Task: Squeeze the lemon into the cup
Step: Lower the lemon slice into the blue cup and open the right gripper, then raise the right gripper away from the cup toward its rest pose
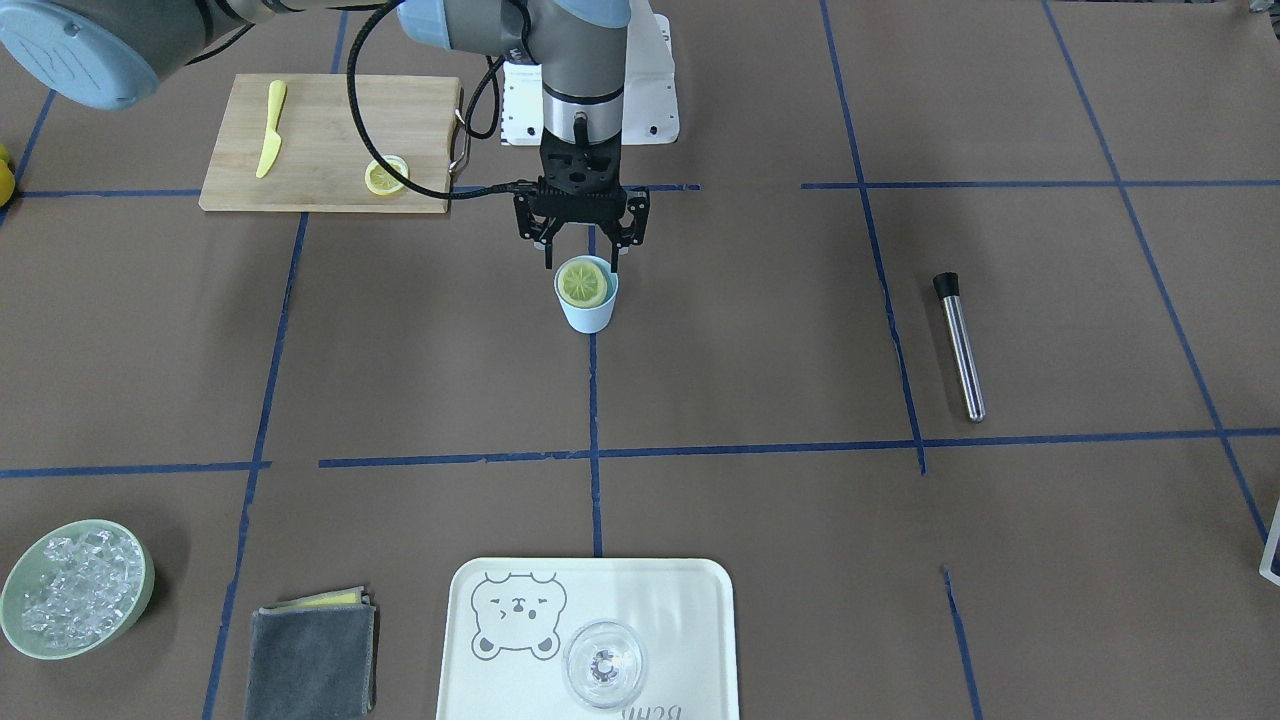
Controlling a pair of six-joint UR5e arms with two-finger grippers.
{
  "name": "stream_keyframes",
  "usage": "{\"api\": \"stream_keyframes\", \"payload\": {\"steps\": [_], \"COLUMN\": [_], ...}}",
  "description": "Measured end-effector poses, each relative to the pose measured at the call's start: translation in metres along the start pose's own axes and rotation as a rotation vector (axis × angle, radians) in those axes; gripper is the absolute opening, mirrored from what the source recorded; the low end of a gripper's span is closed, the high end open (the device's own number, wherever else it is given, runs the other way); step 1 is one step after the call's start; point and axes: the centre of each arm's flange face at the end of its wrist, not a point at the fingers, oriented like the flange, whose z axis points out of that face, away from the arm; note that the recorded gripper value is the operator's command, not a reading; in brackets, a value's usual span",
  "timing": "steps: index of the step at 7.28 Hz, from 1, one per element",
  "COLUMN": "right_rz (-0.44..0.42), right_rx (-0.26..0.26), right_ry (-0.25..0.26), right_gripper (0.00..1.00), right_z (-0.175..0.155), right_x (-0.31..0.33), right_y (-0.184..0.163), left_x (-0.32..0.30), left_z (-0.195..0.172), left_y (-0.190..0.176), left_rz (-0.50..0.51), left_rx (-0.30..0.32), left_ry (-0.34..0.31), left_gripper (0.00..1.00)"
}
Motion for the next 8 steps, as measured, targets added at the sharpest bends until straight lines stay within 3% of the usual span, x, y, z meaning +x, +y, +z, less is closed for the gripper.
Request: {"api": "stream_keyframes", "payload": {"steps": [2, 3, 5, 8], "right_rz": [-0.013, -0.048, -0.173, -0.358], "right_rx": [0.004, 0.002, -0.045, -0.112], "right_ry": [-0.005, -0.004, -0.009, -0.019], "right_gripper": [1.00, 1.00, 1.00, 1.00], "right_z": [-0.004, -0.006, -0.013, -0.028], "right_x": [0.002, 0.012, 0.079, 0.258], "right_y": [-0.005, -0.025, -0.099, -0.225], "left_x": [0.001, 0.005, 0.018, 0.028], "left_z": [-0.001, -0.003, -0.012, -0.019], "left_y": [-0.002, -0.009, -0.028, -0.059], "left_rz": [0.003, 0.015, 0.060, 0.215], "left_rx": [0.002, 0.011, 0.055, 0.206], "left_ry": [-0.001, -0.002, 0.004, 0.027], "left_gripper": [1.00, 1.00, 1.00, 1.00]}}
